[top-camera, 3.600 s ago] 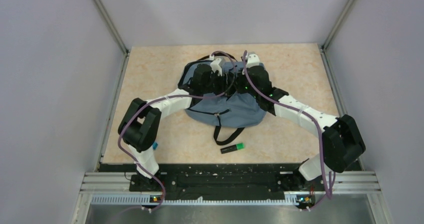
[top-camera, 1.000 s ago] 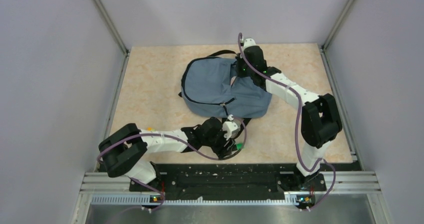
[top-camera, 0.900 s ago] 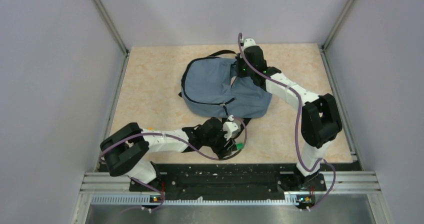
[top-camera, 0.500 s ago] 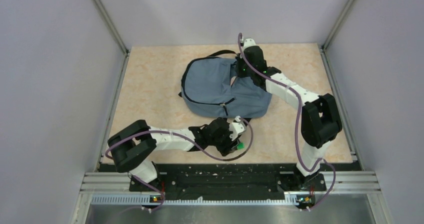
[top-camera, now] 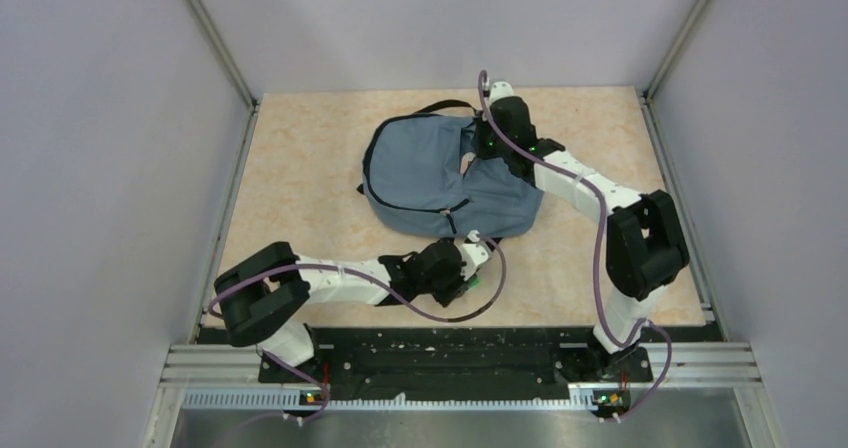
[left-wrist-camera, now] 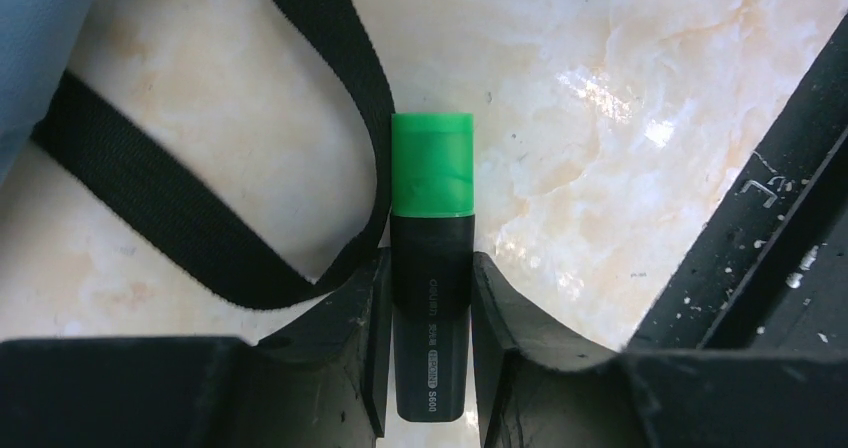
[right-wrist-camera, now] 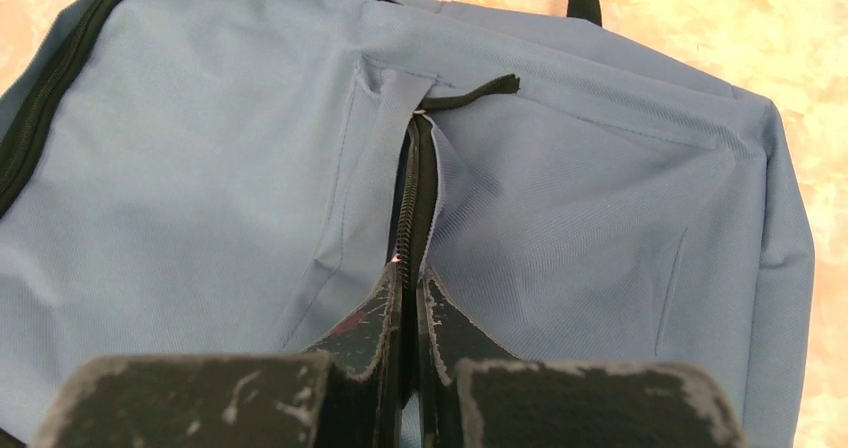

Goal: Pack the student bag
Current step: Pick up the stationery from the center of the board.

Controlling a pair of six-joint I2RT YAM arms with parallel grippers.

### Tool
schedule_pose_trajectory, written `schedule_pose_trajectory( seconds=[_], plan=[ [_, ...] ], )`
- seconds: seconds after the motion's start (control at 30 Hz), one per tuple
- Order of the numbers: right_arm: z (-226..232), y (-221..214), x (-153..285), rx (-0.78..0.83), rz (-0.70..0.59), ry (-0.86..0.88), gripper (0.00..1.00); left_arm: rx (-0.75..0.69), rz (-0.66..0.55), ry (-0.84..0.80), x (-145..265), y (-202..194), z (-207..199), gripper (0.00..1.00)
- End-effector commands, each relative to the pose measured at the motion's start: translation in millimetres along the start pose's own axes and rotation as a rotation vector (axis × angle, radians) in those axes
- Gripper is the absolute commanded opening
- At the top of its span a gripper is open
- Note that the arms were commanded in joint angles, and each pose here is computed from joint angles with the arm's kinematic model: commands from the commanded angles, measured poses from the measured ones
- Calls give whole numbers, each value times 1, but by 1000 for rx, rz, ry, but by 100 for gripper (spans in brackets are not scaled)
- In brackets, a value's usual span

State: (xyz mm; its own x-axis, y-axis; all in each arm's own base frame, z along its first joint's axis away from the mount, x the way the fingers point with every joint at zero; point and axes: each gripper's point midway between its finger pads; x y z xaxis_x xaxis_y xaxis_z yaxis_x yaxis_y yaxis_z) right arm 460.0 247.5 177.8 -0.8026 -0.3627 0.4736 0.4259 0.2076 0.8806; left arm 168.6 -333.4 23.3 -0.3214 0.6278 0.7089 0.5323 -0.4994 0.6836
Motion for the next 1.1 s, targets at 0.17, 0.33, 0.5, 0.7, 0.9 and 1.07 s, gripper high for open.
schedule_pose_trajectory(
  seconds=[0.17,0.33,0.5,0.7,0.9,1.07],
  plan=[
    [-3,25,28,-45,-88,28,0,217,-235,9,54,66,-9,24],
    [-2,15,42,-31,-49,43,0,288,-316,-24,78,106,-9,24],
    [-2,16,64,-43,-81,44,0,309,-357,-59,97,148,-2,24],
    [4,19,81,-67,-121,82,0,381,-495,-50,116,206,31,24],
    [6,14,85,-75,-125,92,0,514,-536,-22,105,232,84,23],
    [5,18,90,-72,-144,89,0,586,-530,16,93,238,119,23]
  ],
)
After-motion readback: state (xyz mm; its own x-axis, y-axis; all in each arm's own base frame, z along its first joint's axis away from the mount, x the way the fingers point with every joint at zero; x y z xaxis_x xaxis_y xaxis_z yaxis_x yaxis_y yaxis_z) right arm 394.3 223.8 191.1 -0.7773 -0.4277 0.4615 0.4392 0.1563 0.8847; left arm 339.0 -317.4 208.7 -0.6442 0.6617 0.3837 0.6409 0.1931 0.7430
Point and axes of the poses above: each gripper's point midway between its finger pads, its own x axis back along the fingers, its own z axis along the line the jaws close on, y = z × x, and after that the axes turned 11 degrees about x, right-handed
